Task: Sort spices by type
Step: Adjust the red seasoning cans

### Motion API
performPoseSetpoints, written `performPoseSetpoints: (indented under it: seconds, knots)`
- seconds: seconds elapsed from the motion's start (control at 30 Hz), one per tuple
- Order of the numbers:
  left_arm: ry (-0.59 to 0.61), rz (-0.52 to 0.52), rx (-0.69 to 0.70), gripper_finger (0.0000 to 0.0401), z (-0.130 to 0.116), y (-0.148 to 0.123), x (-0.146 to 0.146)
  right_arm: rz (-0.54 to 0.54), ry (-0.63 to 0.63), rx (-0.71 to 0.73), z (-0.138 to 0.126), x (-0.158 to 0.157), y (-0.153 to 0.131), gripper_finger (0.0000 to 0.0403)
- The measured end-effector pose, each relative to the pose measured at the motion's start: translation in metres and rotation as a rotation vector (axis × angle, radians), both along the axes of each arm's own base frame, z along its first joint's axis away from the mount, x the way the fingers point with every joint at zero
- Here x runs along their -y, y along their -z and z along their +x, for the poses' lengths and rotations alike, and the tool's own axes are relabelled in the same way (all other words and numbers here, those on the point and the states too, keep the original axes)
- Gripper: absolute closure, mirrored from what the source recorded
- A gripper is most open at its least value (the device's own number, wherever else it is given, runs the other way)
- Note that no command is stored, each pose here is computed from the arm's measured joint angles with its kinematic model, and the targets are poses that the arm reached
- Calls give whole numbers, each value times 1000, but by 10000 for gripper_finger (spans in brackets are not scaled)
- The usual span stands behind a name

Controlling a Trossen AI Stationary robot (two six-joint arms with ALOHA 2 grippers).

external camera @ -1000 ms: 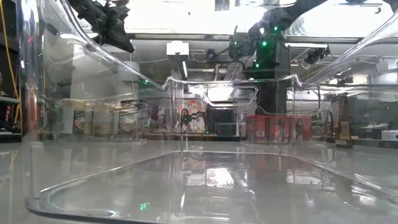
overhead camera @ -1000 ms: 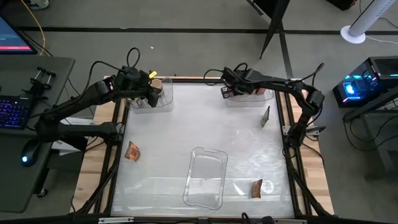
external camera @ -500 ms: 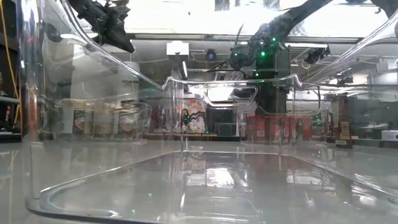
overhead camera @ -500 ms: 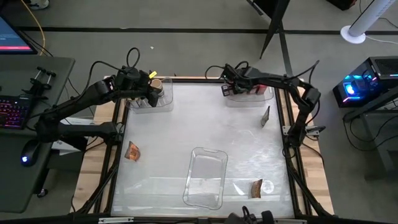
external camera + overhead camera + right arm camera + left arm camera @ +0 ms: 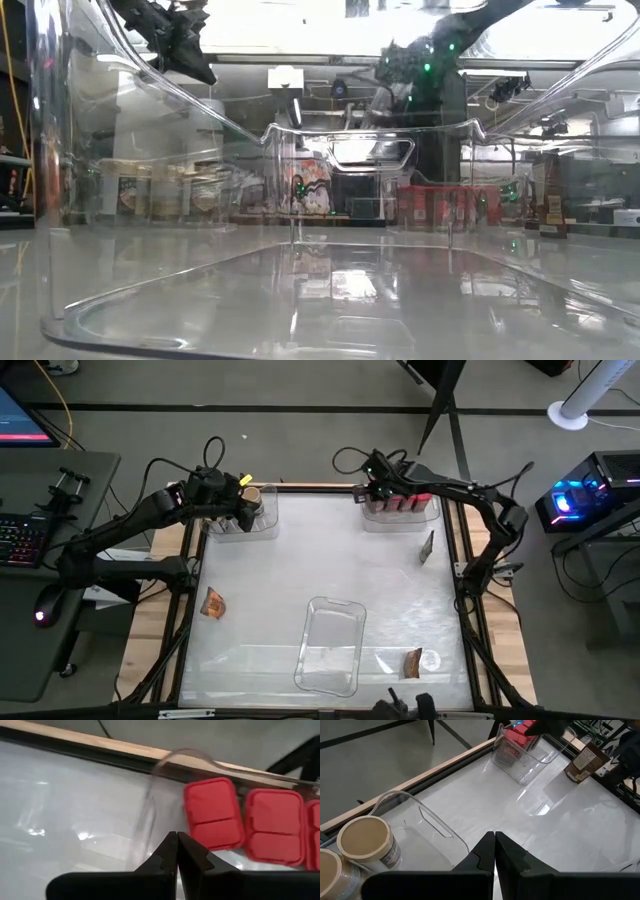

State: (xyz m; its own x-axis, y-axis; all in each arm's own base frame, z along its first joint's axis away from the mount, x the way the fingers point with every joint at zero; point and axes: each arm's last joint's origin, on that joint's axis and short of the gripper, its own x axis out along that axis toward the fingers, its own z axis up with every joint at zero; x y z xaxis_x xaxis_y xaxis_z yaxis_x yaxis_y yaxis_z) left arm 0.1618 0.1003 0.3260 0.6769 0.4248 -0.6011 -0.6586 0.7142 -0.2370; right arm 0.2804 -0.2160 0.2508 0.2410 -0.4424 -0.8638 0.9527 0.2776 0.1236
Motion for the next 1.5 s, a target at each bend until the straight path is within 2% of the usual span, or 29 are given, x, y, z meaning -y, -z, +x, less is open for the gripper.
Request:
performPoseSetpoints:
  seconds: [0.17,0.43,0.83,1.03,1.2,1.37,1.5]
  knots:
    - [0,0,1,401,0,0,0,43,52,-34,-2,16,20,402]
    - [-4,-5,4,401,0,0,0,10,28,44,6,21,20,403]
    - [-4,-5,5,401,0,0,0,72,29,-6,10,31,49,403]
    - [-4,-6,5,401,0,0,0,-18,112,-45,10,29,44,403]
    - [-4,-5,5,401,0,0,0,-23,135,-47,10,29,44,403]
    - [-4,-5,4,401,0,0,0,-76,90,3,13,24,28,403]
    - [-4,-6,3,401,0,0,0,-63,19,-55,2,11,10,403]
